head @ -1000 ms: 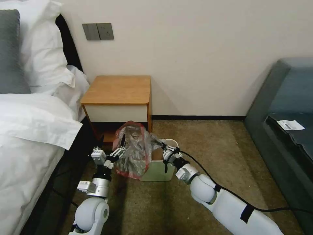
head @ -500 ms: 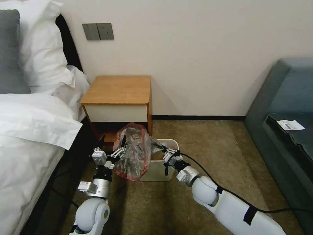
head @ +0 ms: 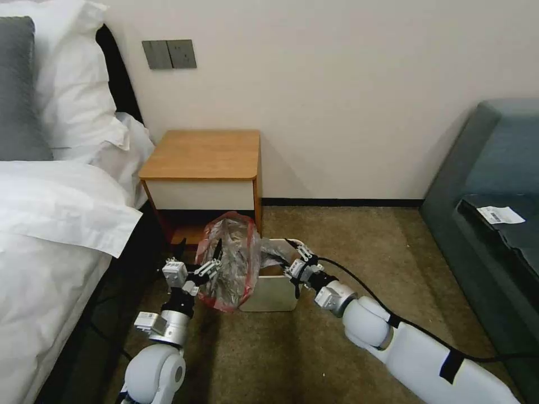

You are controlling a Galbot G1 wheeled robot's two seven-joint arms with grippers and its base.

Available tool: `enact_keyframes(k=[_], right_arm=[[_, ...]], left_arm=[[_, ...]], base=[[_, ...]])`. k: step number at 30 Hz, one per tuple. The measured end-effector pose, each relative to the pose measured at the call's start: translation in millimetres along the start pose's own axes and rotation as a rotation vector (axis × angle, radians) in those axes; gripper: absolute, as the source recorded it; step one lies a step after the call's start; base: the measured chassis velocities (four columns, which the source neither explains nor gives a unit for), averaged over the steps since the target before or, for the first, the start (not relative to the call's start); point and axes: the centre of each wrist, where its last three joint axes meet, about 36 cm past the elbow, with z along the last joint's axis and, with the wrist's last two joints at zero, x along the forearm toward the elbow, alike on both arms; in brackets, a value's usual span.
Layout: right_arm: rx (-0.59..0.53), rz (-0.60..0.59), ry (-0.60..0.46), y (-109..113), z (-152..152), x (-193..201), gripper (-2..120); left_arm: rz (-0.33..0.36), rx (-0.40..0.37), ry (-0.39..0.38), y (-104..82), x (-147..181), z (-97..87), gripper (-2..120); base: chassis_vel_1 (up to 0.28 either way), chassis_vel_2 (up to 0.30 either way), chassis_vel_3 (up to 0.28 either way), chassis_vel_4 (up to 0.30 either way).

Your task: Pick up the garbage bag from the table and place it over the trash can.

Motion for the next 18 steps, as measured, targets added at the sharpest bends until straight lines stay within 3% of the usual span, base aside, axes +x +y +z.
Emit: enact_keyframes(k=[7, 18], right_arm=[[-0.003, -0.003, -0.016, -5.3, 4.2, 5.7, 98], [0.085, -0.019, -0.049, -29.9, 10.3, -10.2, 100]], left_arm=[[0.023, 0.096, 0.114, 2.3, -4.2, -17.8, 100], [0.074, 0.09, 0.184, 4.4, -9.3, -18.4, 100]], base=[[0.0, 0.0, 0.0, 0.0], [0.0, 0.0, 0.0, 0.0]])
